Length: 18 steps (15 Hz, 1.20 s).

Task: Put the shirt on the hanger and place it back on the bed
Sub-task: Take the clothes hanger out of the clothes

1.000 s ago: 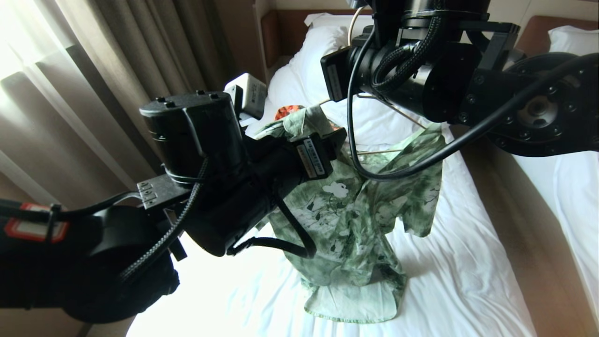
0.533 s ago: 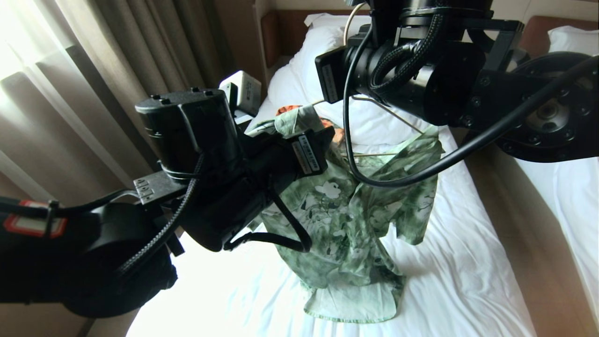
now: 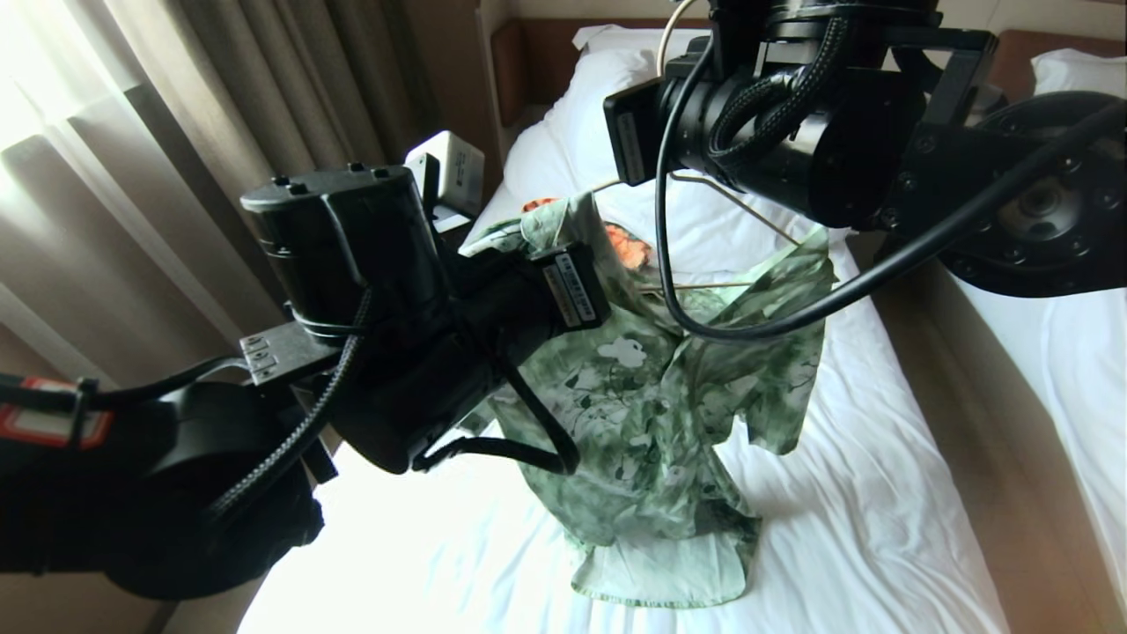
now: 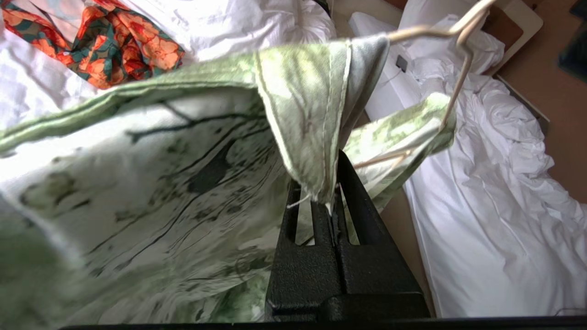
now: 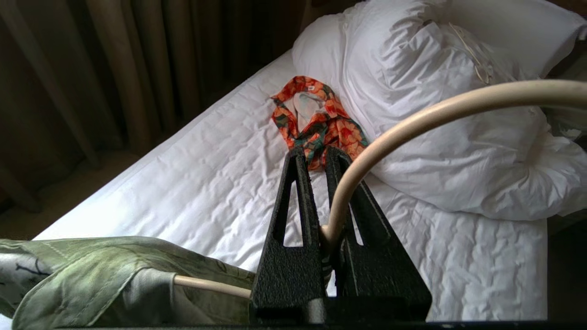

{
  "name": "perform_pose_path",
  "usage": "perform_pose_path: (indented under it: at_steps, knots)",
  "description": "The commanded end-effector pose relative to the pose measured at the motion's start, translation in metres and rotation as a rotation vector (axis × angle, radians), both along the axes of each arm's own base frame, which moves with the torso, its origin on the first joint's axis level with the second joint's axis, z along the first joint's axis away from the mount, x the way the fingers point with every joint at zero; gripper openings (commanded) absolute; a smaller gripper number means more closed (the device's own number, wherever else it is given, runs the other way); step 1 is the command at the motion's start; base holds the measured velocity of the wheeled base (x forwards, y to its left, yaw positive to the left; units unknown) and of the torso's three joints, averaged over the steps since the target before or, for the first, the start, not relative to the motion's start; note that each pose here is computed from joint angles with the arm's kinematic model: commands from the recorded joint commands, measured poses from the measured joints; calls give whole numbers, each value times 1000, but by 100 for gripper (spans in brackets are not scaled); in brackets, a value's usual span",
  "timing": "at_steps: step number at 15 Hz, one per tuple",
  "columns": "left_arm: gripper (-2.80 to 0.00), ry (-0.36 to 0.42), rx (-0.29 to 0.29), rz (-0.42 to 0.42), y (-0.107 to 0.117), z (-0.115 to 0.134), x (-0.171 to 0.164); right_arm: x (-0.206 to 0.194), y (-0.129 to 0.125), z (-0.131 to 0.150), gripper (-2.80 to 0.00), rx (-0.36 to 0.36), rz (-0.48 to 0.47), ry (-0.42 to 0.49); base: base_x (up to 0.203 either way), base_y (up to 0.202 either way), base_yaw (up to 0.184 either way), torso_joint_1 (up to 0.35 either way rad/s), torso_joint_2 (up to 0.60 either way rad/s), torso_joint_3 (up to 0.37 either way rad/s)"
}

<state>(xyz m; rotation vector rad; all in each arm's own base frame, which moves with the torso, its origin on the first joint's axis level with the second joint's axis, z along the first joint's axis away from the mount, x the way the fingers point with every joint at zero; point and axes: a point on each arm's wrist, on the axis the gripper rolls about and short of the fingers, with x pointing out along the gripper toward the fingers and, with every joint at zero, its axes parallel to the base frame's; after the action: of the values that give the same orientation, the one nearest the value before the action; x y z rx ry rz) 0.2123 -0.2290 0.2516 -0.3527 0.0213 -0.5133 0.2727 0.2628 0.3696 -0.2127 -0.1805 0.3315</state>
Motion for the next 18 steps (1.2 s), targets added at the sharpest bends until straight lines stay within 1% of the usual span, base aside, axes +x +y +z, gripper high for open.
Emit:
perform_pose_path:
  at_steps: [1, 2, 3, 4, 6, 8, 11, 14, 15, 18]
  knots:
    - [-280, -1, 24, -25, 5, -4, -1, 11, -14, 4, -280, 15, -50, -22, 0, 0, 0, 0, 0, 0]
    - [-280, -1, 43, -62, 10, -7, -1, 16, -21, 6, -280, 20, -71, -30, 0, 0, 0, 0, 0, 0]
    - [-280, -4, 49, -98, 14, -7, -3, 20, -27, 7, -280, 21, -90, -33, 0, 0, 0, 0, 0, 0]
    - [-280, -5, 52, -116, 17, -7, -3, 23, -32, 8, -280, 20, -105, -36, 0, 0, 0, 0, 0, 0]
    - [-280, -1, 58, -109, 18, -9, 0, 22, -37, 11, -280, 22, -109, -41, 0, 0, 0, 0, 0, 0]
    - [-280, -8, 47, -107, 19, -6, 0, 23, -36, 10, -280, 8, -107, -41, 0, 0, 0, 0, 0, 0]
    - [-280, -21, 24, -98, 17, 1, 1, 16, -26, 7, -280, 1, -75, -34, 0, 0, 0, 0, 0, 0]
    - [-280, -12, 31, -74, 13, -1, 1, 6, -13, 5, -280, -9, -34, -22, 0, 0, 0, 0, 0, 0]
    - [0, -10, 32, -68, 12, -2, 2, 5, -8, 3, -280, -14, -25, -15, 0, 0, 0, 0, 0, 0]
    - [0, -15, 29, -61, 13, -1, 3, 0, -1, 1, -280, -16, -4, -10, 0, 0, 0, 0, 0, 0]
